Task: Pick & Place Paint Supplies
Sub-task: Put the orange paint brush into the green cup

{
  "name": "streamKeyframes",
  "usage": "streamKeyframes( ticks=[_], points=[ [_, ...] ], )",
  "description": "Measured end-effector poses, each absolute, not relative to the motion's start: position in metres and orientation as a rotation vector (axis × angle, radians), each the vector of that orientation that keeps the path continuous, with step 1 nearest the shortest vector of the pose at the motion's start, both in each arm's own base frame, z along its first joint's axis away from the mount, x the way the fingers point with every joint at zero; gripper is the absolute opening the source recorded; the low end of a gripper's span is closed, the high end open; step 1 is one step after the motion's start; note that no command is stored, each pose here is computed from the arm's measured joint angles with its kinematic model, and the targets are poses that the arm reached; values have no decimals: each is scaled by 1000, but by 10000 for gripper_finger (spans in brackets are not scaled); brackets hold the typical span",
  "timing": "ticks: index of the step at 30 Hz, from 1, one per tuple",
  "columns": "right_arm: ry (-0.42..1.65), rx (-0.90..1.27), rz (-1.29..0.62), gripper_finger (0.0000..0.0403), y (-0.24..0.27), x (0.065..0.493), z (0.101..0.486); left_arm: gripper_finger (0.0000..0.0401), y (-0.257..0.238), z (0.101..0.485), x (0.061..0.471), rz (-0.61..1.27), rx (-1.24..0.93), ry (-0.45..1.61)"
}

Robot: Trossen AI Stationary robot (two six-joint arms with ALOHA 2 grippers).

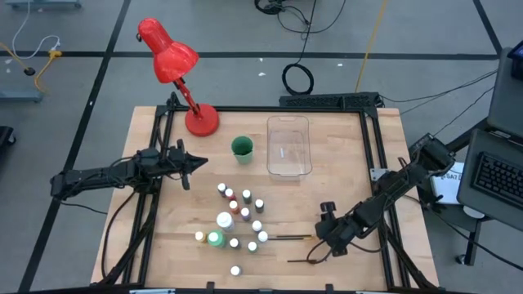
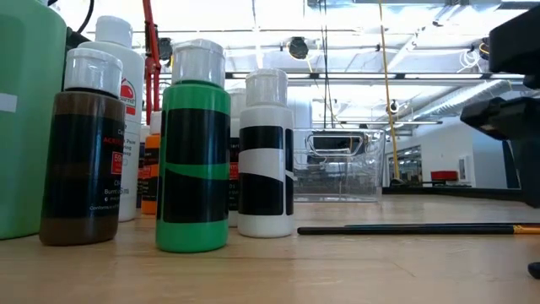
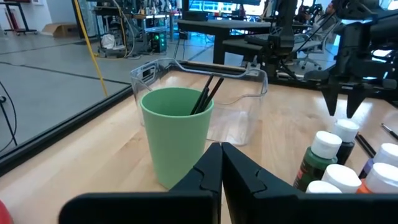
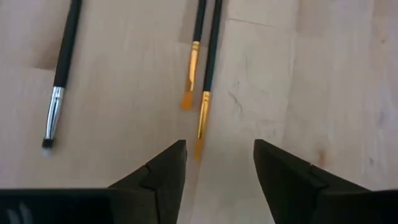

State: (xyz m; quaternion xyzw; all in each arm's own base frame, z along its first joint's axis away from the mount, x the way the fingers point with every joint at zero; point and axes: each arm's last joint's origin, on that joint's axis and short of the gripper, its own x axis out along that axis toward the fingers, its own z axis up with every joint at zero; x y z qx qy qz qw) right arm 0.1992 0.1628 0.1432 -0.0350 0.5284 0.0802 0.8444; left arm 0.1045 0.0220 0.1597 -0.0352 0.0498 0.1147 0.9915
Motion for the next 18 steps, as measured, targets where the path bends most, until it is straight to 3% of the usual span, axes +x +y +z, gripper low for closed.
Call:
streamKeyframes(
  ticks=[13, 18],
  points=[
    [1125, -87, 164, 161, 166, 206, 126, 19, 22, 159, 104, 230, -74, 107],
    [1138, -80, 146, 127, 165, 207, 122, 19, 22, 159, 104, 231, -76, 108]
  ],
)
